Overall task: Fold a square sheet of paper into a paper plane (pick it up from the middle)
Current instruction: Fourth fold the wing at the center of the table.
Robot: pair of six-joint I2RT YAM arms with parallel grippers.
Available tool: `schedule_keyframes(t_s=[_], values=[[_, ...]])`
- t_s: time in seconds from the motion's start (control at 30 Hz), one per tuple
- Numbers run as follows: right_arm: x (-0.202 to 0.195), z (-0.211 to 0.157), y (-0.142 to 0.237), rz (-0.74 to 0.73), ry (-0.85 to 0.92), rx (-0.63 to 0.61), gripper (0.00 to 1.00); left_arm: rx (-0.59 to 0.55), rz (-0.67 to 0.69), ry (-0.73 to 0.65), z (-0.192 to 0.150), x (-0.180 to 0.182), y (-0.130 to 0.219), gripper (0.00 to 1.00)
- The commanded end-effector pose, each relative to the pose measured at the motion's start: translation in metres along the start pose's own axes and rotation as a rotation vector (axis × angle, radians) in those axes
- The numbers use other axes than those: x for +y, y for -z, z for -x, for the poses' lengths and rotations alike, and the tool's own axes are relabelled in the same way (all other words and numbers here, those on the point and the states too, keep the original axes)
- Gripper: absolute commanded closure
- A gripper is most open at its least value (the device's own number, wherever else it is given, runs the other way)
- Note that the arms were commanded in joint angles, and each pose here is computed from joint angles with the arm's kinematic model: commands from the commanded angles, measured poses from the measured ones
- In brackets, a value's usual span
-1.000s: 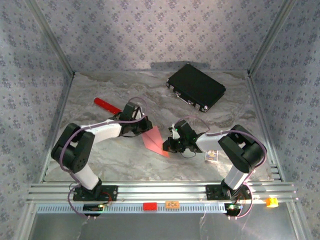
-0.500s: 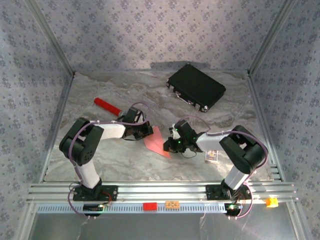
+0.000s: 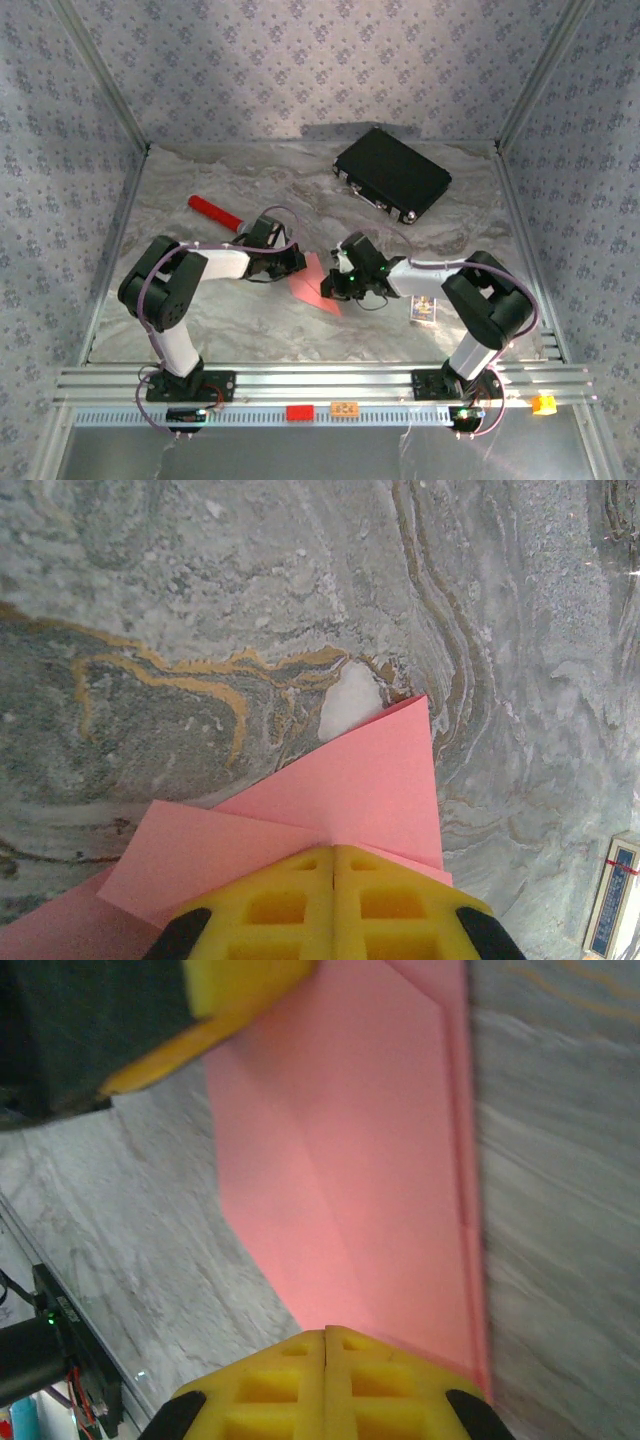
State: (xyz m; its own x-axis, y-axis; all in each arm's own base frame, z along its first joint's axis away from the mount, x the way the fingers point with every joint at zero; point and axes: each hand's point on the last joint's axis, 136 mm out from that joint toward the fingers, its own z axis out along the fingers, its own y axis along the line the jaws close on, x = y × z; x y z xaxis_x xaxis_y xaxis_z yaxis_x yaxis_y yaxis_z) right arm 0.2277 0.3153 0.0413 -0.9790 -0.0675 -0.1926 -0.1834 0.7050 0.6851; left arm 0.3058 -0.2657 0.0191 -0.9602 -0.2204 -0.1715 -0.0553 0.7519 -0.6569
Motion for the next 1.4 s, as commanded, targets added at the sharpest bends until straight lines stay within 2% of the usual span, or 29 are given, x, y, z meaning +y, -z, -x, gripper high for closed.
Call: schedule_keyframes(t_s=[0.0, 0.27, 0.87, 1.13, 1.23, 1.3, 1.33, 1.37], values=[[0.001, -0.001, -0.01, -0.006, 0.013, 0.039, 1.0, 0.044, 0.135, 0.031, -0.019, 0.041, -0.006, 1.0], [-0.013, -0.01, -0.02, -0.048, 0.016, 0.102, 1.0, 0.047, 0.14, 0.036, -0.021, 0.044, -0.008, 1.0], [-0.065, -0.094, 0.017, -0.052, -0.075, 0.132, 0.96, 0.043, 0.145, 0.047, -0.022, 0.048, -0.009, 1.0], [-0.067, -0.095, 0.029, -0.081, -0.072, 0.108, 0.96, 0.045, 0.138, 0.05, -0.021, 0.046, -0.01, 1.0], [-0.061, -0.08, 0.041, -0.095, -0.098, 0.027, 0.96, 0.048, 0.13, 0.051, -0.022, 0.044, -0.009, 1.0], [-0.048, -0.066, 0.052, -0.064, -0.101, -0.029, 0.92, 0.052, 0.115, 0.058, -0.022, 0.04, -0.009, 1.0], [-0.043, -0.059, 0.058, -0.067, -0.1, -0.047, 0.85, 0.053, 0.106, 0.063, -0.022, 0.038, -0.009, 1.0], [-0.04, -0.055, 0.063, -0.071, -0.105, -0.059, 0.82, 0.051, 0.099, 0.069, -0.021, 0.037, -0.009, 1.0]])
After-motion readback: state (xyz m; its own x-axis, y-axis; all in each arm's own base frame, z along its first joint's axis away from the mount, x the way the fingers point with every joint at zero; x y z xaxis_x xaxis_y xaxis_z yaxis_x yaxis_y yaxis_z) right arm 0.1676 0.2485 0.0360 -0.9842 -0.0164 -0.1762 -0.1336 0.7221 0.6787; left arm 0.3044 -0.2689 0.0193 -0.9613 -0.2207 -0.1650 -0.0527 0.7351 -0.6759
